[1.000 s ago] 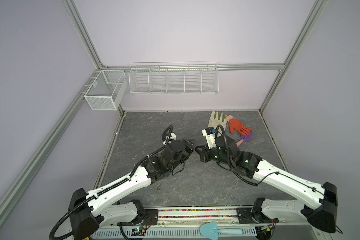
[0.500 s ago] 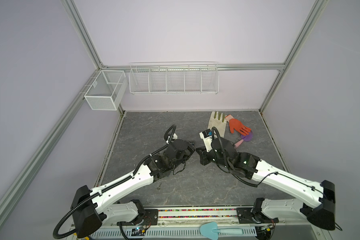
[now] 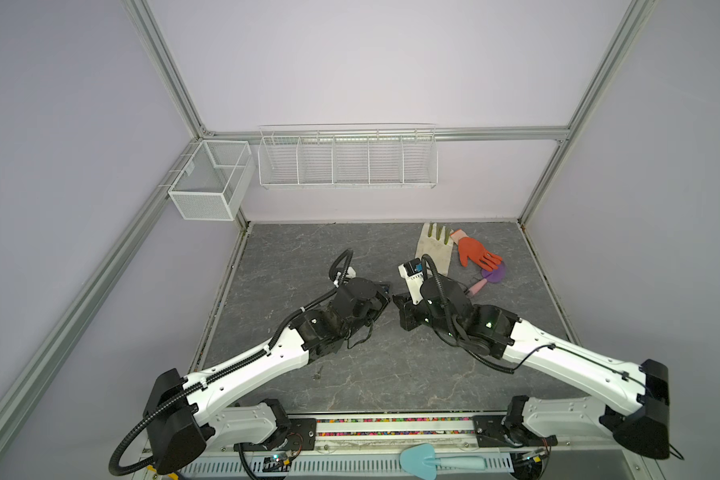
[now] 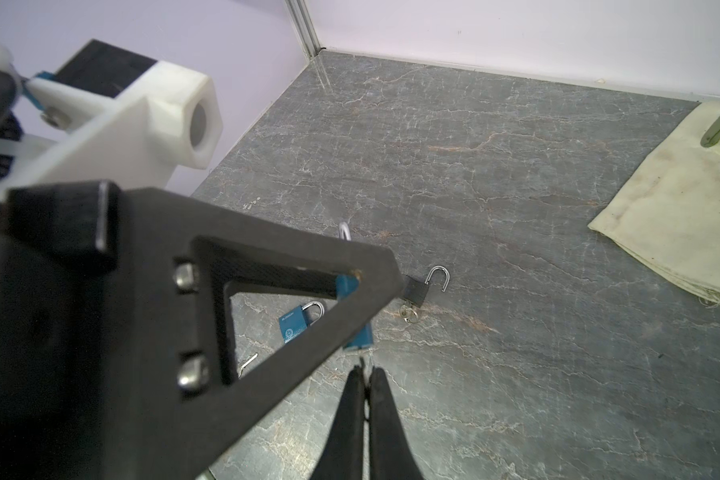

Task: Unlock with the key
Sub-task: 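Open the right gripper to release the key left in the padlock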

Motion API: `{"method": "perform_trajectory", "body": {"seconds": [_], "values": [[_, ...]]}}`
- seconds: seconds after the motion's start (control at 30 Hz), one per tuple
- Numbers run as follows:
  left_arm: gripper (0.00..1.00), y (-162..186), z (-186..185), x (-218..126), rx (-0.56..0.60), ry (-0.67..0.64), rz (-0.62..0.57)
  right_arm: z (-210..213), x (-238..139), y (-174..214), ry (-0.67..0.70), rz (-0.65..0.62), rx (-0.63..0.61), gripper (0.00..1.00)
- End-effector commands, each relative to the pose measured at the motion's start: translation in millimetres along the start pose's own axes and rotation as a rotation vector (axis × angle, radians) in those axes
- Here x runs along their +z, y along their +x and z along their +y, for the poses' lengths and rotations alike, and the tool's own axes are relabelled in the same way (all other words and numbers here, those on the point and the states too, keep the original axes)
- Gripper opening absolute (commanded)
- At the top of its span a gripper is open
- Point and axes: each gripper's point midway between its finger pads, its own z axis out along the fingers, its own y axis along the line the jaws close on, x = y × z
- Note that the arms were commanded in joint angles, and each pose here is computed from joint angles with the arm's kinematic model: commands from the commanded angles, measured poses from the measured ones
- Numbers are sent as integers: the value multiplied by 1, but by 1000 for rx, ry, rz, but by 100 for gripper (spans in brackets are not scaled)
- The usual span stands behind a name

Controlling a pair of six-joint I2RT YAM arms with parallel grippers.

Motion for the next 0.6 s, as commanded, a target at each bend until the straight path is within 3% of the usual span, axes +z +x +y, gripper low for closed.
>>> {"method": "perform_trajectory", "body": {"seconds": [0.0, 0.07, 0.2, 0.33, 0.43, 0.57], "values": [[15, -1, -2, 1, -7, 10, -2, 8, -2, -11, -19, -26, -19, 6], [13, -1, -1, 1, -4, 7, -6, 9, -5, -13, -26, -30, -16, 7], [6, -7, -2, 0, 28, 9, -32, 13, -13, -19, -46, -36, -5, 28], [0, -17, -10, -3, 110, 49, -64, 9, -30, -24, -43, -50, 2, 39], [0, -22, -24, -8, 227, 119, -64, -8, -49, -26, 7, -56, 29, 51], [0, -32, -34, -24, 486, 167, -137, -36, -69, -22, 89, -3, 69, 66]]}}
